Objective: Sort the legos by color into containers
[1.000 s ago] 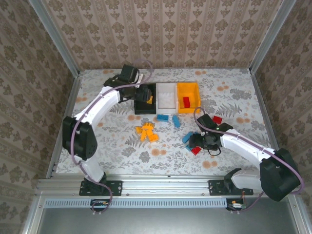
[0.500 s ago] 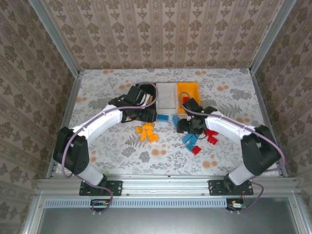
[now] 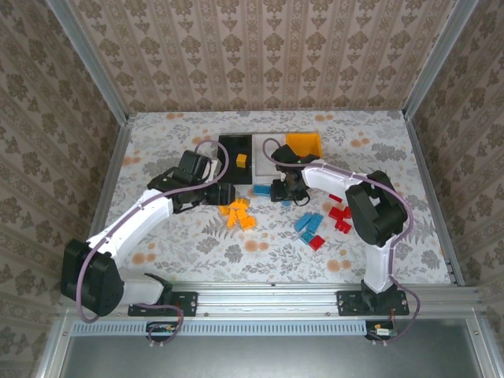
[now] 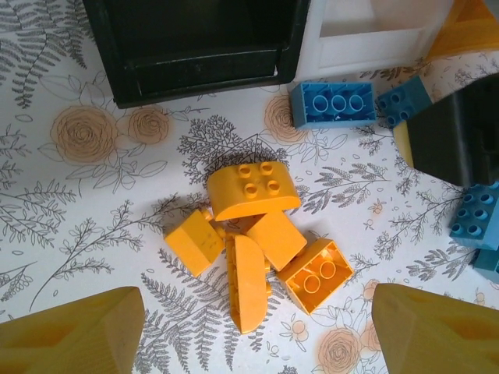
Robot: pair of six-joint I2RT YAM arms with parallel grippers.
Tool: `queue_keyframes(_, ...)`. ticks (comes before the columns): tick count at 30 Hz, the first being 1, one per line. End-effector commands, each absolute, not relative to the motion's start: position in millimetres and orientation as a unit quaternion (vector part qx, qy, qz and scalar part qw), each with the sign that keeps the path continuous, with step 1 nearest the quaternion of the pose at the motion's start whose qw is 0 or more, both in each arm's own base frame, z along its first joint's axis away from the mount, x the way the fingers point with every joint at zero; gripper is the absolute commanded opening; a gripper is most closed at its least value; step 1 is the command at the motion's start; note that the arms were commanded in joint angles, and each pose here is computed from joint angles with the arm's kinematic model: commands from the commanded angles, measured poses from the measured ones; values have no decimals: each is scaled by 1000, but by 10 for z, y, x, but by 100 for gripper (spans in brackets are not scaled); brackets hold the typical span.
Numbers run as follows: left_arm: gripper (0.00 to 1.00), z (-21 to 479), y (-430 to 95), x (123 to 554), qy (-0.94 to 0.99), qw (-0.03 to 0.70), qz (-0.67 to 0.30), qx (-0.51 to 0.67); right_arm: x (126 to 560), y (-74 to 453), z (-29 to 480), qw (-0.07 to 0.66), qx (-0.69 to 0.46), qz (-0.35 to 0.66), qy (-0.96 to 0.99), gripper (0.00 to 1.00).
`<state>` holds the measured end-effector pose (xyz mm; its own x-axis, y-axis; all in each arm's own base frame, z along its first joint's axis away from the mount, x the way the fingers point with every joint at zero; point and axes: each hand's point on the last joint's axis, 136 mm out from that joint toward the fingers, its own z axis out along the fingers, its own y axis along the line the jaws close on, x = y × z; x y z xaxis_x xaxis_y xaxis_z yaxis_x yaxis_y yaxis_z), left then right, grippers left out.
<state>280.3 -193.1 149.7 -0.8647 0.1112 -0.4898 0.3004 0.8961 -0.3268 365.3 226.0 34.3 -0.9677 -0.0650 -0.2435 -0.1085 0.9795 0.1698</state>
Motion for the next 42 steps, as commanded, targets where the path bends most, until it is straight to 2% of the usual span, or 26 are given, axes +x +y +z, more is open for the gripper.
queue_keyframes(1,78,1522,-1881,2729,945,230,-210,101,3678,2223,263,111,-50,64,991,41)
queue_keyframes(10,79,1556,-1870,2690,941,234,-223,95,3525,2113,399,128,-44,49,990,15)
queue_keyframes(15,79,1570,-1869,2650,940,235,-231,92,3351,2093,651,145,-33,67,987,14)
queue_keyframes(21,79,1603,-1784,2567,938,247,-226,89,3242,2165,1232,196,-24,127,972,14)
queue_keyframes(25,80,1605,-1739,2541,937,252,-224,86,3488,2228,1600,240,-43,122,962,15)
queue_keyframes(29,80,1571,-1718,2510,938,248,-227,81,3867,2457,1677,243,-66,120,960,15)
queue_keyframes(35,81,1513,-1636,2415,941,240,-226,71,4426,2657,1446,229,-71,92,966,16)
queue_keyframes(42,81,1420,-1577,2308,946,227,-221,68,4774,2704,1094,213,-63,68,973,16)
